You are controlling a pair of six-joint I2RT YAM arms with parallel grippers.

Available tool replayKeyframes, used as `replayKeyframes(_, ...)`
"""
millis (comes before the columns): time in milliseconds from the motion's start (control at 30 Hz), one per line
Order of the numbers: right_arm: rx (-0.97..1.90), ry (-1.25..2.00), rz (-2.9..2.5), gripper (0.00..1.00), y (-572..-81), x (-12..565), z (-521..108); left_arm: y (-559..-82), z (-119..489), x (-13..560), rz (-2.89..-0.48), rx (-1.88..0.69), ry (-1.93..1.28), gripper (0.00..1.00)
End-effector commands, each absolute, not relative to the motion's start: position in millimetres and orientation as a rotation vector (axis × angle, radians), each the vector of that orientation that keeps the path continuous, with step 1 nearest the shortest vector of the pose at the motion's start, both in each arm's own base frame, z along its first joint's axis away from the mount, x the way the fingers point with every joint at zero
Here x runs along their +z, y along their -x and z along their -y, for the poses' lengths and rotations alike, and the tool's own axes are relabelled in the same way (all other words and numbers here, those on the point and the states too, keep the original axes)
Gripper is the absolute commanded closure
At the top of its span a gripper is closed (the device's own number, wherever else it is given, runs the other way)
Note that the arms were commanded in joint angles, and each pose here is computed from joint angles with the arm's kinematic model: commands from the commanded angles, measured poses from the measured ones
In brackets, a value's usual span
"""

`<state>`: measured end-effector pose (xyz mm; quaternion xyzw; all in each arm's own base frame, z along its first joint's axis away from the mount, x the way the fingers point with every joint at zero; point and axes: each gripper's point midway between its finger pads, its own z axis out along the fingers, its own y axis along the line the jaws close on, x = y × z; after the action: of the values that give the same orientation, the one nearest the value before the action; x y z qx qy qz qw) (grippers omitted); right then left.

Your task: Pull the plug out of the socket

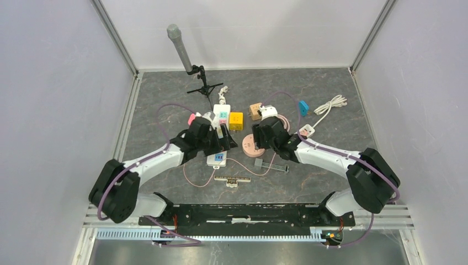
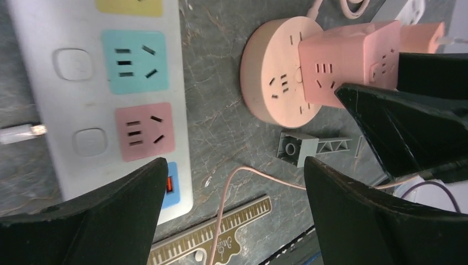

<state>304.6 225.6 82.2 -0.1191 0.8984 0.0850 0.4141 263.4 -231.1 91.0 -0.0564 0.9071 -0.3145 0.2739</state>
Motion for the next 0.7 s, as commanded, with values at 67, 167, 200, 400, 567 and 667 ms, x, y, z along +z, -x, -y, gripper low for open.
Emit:
replayKeyframes(67,0.356,0.284,-2.249,0.42,-287.3,83.9,-253.8,-284.9,269.0,84.9,-2.383,-0.863,0.201,0.09)
replayKeyframes(167,0.367,0.271,-2.244,0.31,-281.0,84.5,-253.7,-286.1,286.6,78.4,-2.382,-0.899,0.193,0.14)
replayKeyframes(200,0.369,0.262,-2.242,0.27,-279.2,84.3,-252.9,-286.5,289.9,76.1,-2.383,-0.892,0.197,0.15)
replayKeyframes(400,0.379,0.245,-2.208,0.14,-276.2,90.4,-248.7,-288.5,294.3,60.1,-2.403,-0.825,0.233,0.25)
replayKeyframes(567,0.387,0.284,-2.139,0.13,-282.7,103.1,-255.0,-290.8,291.2,47.4,-2.399,-0.768,0.251,0.31)
replayKeyframes(667,0.356,0.310,-2.129,0.14,-291.0,108.1,-258.6,-298.8,297.5,47.9,-2.383,-0.768,0.221,0.36)
